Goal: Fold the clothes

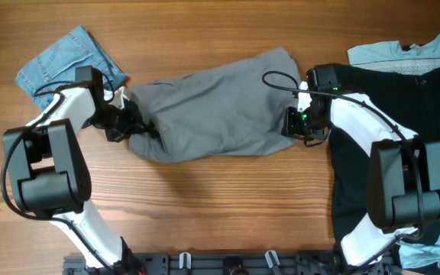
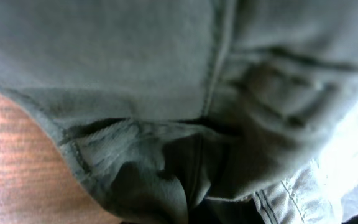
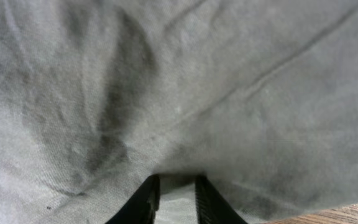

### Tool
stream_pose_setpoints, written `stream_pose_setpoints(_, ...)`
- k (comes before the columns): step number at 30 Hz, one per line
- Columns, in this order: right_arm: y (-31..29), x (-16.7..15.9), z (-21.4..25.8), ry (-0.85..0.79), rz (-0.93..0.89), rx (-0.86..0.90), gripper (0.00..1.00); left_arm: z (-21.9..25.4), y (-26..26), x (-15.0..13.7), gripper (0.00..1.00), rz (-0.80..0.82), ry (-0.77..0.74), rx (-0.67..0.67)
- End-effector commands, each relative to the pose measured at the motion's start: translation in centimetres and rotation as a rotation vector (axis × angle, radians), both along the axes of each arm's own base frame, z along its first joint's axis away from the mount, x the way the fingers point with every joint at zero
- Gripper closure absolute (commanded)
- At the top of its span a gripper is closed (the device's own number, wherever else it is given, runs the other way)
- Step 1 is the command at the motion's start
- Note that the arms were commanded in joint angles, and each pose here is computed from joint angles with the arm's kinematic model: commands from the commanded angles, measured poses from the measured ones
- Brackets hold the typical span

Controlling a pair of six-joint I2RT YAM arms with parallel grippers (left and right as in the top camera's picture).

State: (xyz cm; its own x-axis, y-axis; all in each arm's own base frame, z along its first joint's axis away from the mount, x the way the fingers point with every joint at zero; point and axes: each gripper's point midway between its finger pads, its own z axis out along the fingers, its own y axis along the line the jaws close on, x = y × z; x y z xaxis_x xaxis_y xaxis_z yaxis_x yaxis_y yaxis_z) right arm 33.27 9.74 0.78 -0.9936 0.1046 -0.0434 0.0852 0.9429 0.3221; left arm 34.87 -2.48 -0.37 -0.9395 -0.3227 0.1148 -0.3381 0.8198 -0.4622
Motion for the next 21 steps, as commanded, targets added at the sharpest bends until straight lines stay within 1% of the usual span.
stream_pose_setpoints(1,-0.5,-1.1,-0.9,0.058,-0.015,-0.022,0.81,0.7,4.0,-1.8,0.96,0.045,0.139,0.127)
stream_pose_setpoints(3,-0.6,-1.5,-0.6,0.070,-0.011,-0.025,0.81,3.5,5.6,-1.0,0.96,0.055,0.130,0.184)
stream_pose_setpoints(4,-0.6,-1.5,-0.3,0.059,0.008,-0.025,0.81,6.2,6.8,-0.3,0.96,0.058,0.115,0.242)
stream_pose_setpoints(6,-0.5,-1.3,0.2,0.037,0.024,-0.024,0.81,10.4,7.9,0.9,0.96,0.057,0.071,0.307)
stream_pose_setpoints(9,-0.5,-1.0,1.3,-0.003,0.033,-0.021,0.81,16.0,7.8,2.6,0.96,0.037,-0.025,0.361)
stream_pose_setpoints(11,-0.4,-0.6,2.1,-0.030,0.033,-0.017,0.81,19.2,6.3,3.9,0.96,0.008,-0.105,0.374)
stream_pose_setpoints(13,-0.4,-0.4,2.3,-0.042,0.033,-0.016,0.81,20.4,4.4,4.7,0.96,-0.024,-0.151,0.375)
stream_pose_setpoints(15,-0.4,-0.4,2.3,-0.042,0.033,-0.016,0.80,20.5,1.2,5.3,0.96,-0.072,-0.181,0.368)
stream_pose_setpoints(18,-0.4,-0.4,2.3,-0.042,0.032,-0.016,0.80,19.4,-4.1,6.0,0.96,-0.164,-0.199,0.352)
stream_pose_setpoints(21,-0.4,-0.4,2.3,-0.042,0.033,-0.016,0.80,17.6,-9.5,6.1,0.96,-0.277,-0.208,0.344)
